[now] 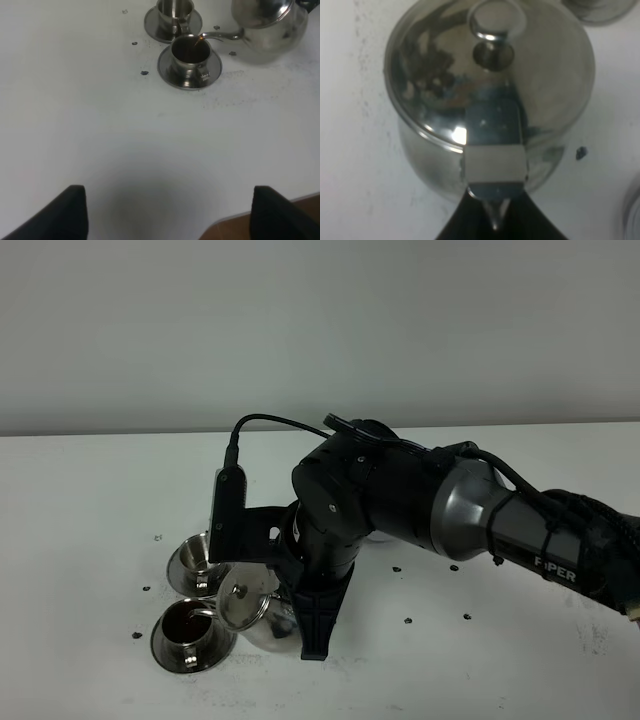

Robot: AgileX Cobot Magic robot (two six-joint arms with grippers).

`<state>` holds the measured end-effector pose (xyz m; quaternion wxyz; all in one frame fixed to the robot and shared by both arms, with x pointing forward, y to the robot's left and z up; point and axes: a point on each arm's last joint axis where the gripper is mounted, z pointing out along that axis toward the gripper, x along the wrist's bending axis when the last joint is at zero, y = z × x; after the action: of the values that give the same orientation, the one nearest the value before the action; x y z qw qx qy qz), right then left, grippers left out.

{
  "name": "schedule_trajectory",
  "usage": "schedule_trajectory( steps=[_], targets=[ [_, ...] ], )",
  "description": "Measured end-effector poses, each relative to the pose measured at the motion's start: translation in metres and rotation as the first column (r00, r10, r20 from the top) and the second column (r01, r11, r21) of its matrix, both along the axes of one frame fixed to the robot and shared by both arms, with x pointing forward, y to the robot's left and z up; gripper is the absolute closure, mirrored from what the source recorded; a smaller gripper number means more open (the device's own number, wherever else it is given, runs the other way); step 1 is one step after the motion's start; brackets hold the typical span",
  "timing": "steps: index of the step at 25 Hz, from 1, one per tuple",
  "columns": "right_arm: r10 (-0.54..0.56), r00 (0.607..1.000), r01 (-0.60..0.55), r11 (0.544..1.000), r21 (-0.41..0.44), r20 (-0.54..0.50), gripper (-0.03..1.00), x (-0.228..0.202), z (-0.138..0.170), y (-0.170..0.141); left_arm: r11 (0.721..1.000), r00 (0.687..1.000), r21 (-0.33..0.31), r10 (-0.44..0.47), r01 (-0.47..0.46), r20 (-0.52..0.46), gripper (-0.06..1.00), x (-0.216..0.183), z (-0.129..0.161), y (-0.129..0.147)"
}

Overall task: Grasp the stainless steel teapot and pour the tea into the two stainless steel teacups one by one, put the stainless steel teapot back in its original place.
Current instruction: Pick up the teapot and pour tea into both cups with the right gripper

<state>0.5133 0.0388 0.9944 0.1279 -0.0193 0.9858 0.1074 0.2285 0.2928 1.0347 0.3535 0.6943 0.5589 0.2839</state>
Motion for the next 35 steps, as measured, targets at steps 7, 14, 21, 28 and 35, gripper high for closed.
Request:
schedule_trajectory(
  steps=[7, 14, 21, 28, 35],
  targets=[
    [-0.005, 1.0, 0.004, 0.998, 0.056, 0.021, 0.91, -0.006, 0.004, -0.006, 1.0, 1.0, 0.0, 0.0, 0.0, 0.0, 0.29, 0.0, 0.0, 0.0],
    [-0.035, 0.999, 0.032, 0.994, 0.103, 0.033, 0.91, -0.009, 0.009, -0.017, 1.0, 1.0, 0.0, 0.0, 0.0, 0.0, 0.29, 0.0, 0.0, 0.0],
    [-0.06, 0.998, 0.056, 0.986, 0.156, 0.02, 0.91, -0.016, 0.004, -0.027, 1.0, 1.0, 0.0, 0.0, 0.0, 0.0, 0.29, 0.0, 0.0, 0.0],
    [-0.081, 0.996, 0.076, 0.977, 0.2, 0.02, 0.91, -0.019, -0.005, -0.032, 1.0, 1.0, 0.001, -0.001, 0.001, 0.0, 0.29, 0.0, 0.0, 0.0],
    [-0.091, 0.996, 0.085, 0.966, 0.246, 0.015, 0.91, -0.019, -0.008, -0.032, 1.0, 1.0, 0.001, -0.001, 0.001, 0.0, 0.29, 0.0, 0.0, 0.0]
  ],
)
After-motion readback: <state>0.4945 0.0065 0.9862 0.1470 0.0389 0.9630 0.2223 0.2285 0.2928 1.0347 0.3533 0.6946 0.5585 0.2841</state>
